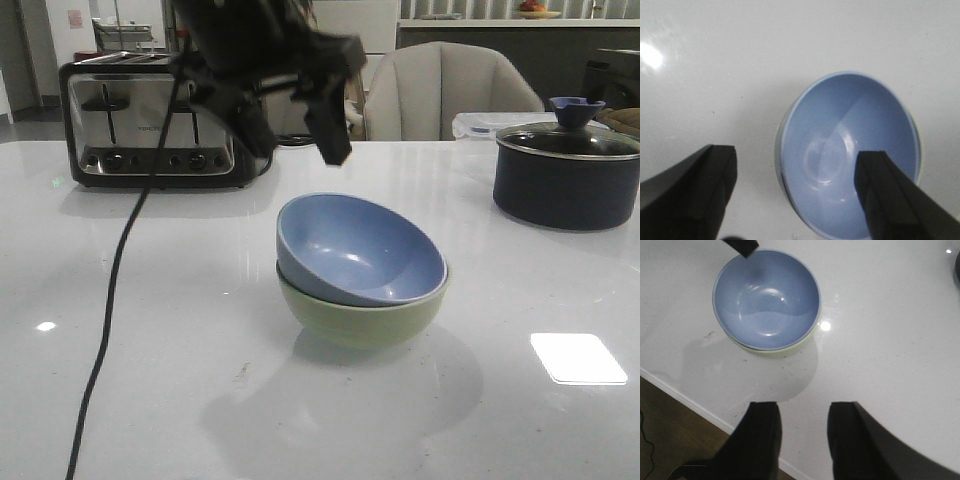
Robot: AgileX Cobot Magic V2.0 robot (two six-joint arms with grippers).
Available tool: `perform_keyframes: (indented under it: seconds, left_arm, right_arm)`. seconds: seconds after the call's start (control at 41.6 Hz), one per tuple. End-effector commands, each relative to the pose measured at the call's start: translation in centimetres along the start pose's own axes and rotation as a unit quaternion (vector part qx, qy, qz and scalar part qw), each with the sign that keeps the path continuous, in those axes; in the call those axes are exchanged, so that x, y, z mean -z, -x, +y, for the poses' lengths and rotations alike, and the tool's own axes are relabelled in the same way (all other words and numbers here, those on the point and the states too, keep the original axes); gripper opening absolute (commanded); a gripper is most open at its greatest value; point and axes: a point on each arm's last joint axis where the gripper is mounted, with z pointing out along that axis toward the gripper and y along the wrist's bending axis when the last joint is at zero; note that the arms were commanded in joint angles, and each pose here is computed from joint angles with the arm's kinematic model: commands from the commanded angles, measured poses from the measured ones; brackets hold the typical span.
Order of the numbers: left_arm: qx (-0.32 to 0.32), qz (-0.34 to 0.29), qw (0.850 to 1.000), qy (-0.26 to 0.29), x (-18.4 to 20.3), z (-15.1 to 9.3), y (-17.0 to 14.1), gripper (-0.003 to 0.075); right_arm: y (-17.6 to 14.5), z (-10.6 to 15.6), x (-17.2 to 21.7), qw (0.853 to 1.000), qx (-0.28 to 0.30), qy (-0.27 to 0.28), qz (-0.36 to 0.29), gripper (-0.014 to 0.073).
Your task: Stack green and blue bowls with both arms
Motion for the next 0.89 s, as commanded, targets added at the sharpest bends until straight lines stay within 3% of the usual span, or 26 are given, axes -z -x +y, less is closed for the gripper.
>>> perform_keyframes:
  seconds: [0.0, 0.12, 0.408, 0.673, 0.865]
  left_arm:
    - [-0.013, -0.088, 0.996, -0.006, 7.0, -1.5, 0.9, 0.0551]
    - [-0.022, -0.123, 0.992, 0.0, 11.2, -1.9, -1.1, 0.055]
    - [-0.054, -0.169, 0.983, 0.043, 17.1, -1.8, -8.6, 0.055]
    - [-0.058, -0.188, 0.979, 0.048, 19.0, -1.8, -17.0, 0.0551]
    - [-0.06, -0.211, 0.975, 0.048, 19.3, -1.7, -21.2, 0.0547]
  right_arm:
    - [1.4, 0.0, 0.7, 0.999, 0.005, -0.005, -0.05, 0.0369]
    - [1.4, 0.0, 0.7, 0.999, 0.005, -0.005, -0.05, 0.0369]
    - [1.4, 0.0, 0.7, 0.999, 0.005, -0.005, -0.05, 0.0369]
    - [1.4, 0.0, 0.7, 0.999, 0.005, -0.005, -0.051, 0.0369]
    - [1.4, 0.0, 0.7, 0.999, 0.005, -0.005, -0.05, 0.0365]
